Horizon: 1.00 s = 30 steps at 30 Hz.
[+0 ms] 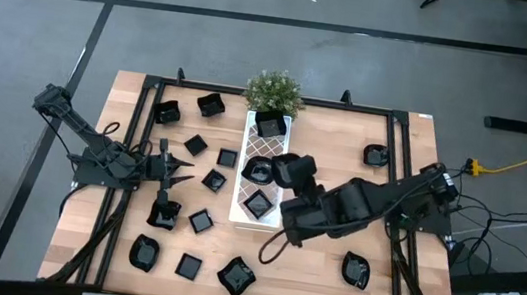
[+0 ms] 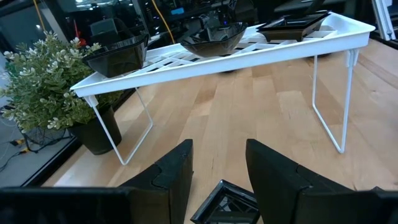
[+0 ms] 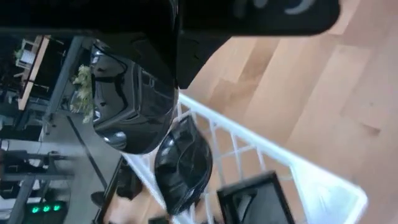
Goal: Pick & Place Mini shaped plates
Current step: Stack the leaf shape plate on top of the leaf shape plate on the shelf
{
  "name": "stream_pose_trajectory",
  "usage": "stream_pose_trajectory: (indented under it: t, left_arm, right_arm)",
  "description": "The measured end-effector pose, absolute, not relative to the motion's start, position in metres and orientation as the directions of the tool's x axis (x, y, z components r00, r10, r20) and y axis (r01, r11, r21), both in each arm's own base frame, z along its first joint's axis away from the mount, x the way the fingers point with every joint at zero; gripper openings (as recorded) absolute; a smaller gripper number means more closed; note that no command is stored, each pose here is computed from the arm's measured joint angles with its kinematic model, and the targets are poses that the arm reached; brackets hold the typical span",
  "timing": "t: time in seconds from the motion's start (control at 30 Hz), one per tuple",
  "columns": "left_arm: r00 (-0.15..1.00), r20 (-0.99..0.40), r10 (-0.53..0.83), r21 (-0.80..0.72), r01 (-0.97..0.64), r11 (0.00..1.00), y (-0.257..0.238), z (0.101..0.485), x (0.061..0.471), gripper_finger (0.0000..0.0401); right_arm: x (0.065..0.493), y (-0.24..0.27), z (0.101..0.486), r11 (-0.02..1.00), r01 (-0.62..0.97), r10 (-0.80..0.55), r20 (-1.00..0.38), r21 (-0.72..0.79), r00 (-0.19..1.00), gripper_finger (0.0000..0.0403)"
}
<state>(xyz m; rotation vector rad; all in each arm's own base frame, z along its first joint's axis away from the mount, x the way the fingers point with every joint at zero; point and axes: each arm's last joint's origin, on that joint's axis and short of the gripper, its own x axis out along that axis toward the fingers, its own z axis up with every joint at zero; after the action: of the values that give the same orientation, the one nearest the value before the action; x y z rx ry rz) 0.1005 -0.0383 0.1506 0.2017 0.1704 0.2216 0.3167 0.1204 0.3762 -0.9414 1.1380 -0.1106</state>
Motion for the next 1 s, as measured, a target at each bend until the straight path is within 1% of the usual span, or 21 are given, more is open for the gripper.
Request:
stream_pose_trajectory:
  t: [0.1, 0.23, 0.33, 0.43, 0.53, 0.8, 1.0]
  left_arm:
    - [0.961, -0.145, 0.234, 0.216, -0.200, 0.956, -0.038, 0.151, 0.100, 0.0143]
    - [0.961, -0.145, 0.234, 0.216, -0.200, 0.956, -0.038, 0.151, 0.100, 0.0143]
    - [0.961, -0.145, 0.234, 0.216, -0.200, 0.956, -0.038, 0.151, 0.100, 0.0143]
    - [0.961, -0.145, 0.234, 0.216, -0.200, 0.956, -0.038, 0.151, 0.101, 0.0143]
    - [0.961, -0.145, 0.234, 0.216, -0.200, 0.956, -0.038, 0.151, 0.100, 0.0143]
    - [0.961, -0.145, 0.234, 0.217, -0.200, 0.956, -0.038, 0.151, 0.101, 0.0143]
    - [0.961, -0.145, 0.234, 0.216, -0.200, 0.956, -0.038, 0.151, 0.100, 0.0143]
  right_arm:
    - [0.311, 0.118, 0.367, 0.625, -0.366, -0.513, -0.716, -0.689, 0.473, 0.0003]
    - [0.299, 0.113, 0.358, 0.578, -0.393, -0.483, -0.688, -0.715, 0.542, 0.0004]
    - [0.288, 0.108, 0.351, 0.506, -0.440, -0.473, -0.665, -0.742, 0.579, 0.0004]
    - [0.278, 0.100, 0.346, 0.398, -0.525, -0.455, -0.659, -0.752, 0.599, 0.0004]
    - [0.276, 0.093, 0.342, 0.344, -0.549, -0.414, -0.648, -0.761, 0.639, 0.0004]
    - [0.291, 0.073, 0.332, 0.292, -0.548, -0.325, -0.620, -0.784, 0.714, 0.0004]
    - [0.303, 0.055, 0.330, 0.344, -0.566, -0.220, -0.650, -0.750, 0.728, 0.0004]
